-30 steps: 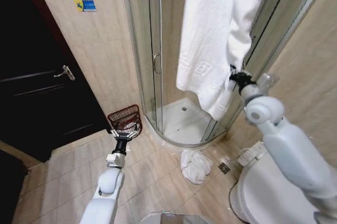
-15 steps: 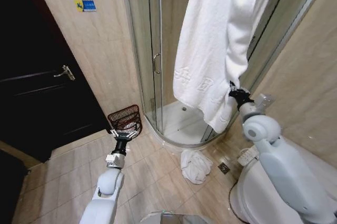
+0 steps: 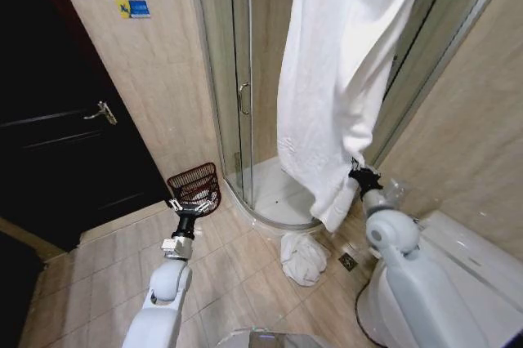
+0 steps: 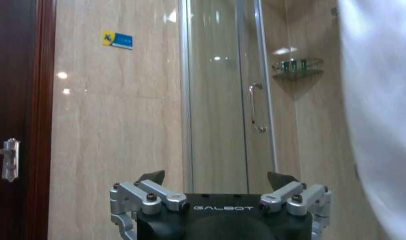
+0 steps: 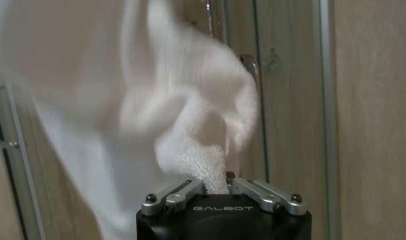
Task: Discard the used towel into the hamper.
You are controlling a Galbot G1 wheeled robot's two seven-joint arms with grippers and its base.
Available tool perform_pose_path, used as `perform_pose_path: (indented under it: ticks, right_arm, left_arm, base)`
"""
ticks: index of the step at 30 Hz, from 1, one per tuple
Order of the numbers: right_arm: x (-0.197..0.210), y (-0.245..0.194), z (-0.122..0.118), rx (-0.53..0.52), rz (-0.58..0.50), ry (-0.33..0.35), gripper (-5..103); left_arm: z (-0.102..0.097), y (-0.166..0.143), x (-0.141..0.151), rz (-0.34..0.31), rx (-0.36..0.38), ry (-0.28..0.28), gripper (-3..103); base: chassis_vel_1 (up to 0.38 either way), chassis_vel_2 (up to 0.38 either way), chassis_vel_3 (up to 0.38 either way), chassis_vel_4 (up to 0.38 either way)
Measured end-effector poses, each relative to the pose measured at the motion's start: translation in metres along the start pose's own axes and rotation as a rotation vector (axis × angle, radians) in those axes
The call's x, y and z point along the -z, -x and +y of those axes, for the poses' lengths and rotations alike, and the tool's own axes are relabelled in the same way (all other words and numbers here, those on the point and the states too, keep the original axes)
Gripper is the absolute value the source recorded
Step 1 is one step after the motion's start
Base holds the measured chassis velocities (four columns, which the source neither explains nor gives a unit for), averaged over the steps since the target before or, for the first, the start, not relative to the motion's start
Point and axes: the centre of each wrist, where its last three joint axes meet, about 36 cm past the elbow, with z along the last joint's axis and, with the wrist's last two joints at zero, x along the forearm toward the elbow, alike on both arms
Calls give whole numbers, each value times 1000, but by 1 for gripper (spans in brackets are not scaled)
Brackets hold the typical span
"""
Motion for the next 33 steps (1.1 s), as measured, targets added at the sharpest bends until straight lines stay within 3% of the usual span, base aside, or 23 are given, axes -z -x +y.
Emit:
perform_pose_path:
  ticks: [4, 14, 25, 29, 33]
  right_arm:
    - [-22, -15, 0, -13, 12, -27, 3]
    - [-30, -40, 6, -12, -16, -89, 3]
    - [-32, -57, 8, -47, -36, -84, 3]
    - [-22, -72, 9, -11, -117, -160, 3]
    - [-13, -81, 14, -1, -185, -195, 3]
  left_arm:
    - [0, 0, -2, -5, -1, -3, 100]
    - [4, -3, -5, -11, 3, -10, 100]
    - [3, -2, -5, -14, 2, -20, 100]
    - [4, -2, -4, -20, -1, -17, 100]
    - [4, -4, -3, -22, -4, -17, 100]
  base:
    - [0, 0, 0, 0]
    - [0, 0, 0, 0]
    - [0, 0, 0, 0]
    - [0, 0, 0, 0]
    - [0, 0, 0, 0]
